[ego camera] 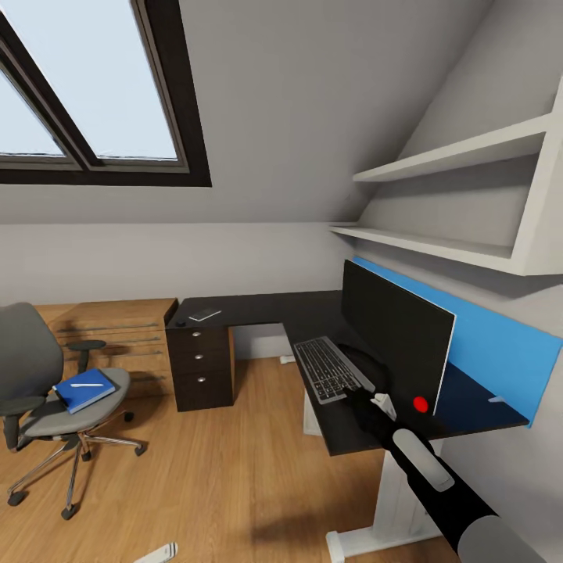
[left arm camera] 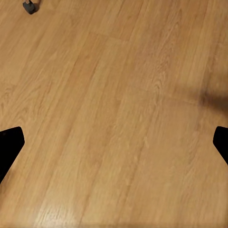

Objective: In the bedroom, organize the workspace by keeping the computer under the desk, ensuring the monitor is on the desk, placing the keyboard on the desk next to the monitor, placing the mouse on the desk next to the keyboard, moving the folder from the swivel chair onto the desk next to the mouse, stacking the notebook on top of the folder with the pen on top of the notebook, and positioning the swivel chair next to the desk.

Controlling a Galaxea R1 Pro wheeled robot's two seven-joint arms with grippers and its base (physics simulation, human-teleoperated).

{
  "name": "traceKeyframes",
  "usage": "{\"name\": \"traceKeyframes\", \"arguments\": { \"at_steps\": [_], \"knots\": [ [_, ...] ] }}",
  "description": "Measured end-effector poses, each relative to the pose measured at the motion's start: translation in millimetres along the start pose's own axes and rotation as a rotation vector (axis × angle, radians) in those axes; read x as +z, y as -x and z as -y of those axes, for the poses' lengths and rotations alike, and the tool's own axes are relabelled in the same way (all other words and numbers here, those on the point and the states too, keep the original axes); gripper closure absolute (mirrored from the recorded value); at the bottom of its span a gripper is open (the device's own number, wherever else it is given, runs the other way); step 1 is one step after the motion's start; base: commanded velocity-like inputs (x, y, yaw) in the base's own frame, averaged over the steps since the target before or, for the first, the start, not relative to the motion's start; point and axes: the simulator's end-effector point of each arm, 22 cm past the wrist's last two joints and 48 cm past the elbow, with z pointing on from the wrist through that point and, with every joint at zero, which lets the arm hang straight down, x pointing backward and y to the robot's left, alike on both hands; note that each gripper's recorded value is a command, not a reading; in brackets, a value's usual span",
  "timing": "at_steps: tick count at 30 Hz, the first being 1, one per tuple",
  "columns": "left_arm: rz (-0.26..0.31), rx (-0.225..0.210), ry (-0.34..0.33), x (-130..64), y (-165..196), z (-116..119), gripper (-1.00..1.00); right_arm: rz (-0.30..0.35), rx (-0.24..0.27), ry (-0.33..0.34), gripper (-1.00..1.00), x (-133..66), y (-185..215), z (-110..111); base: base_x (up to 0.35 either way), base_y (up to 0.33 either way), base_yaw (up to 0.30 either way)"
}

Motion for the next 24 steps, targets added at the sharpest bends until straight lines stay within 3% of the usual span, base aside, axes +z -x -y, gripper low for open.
{"name": "traceKeyframes", "arguments": {
  "at_steps": [24],
  "knots": [
    [0.001, -0.002, 0.001, -0.2, 0.0, 0.3, -1.00, 0.040, 0.016, 0.008, 1.00, 2.7, -0.1, -5.7, 0.000, 0.000, 0.000]
  ]
}}
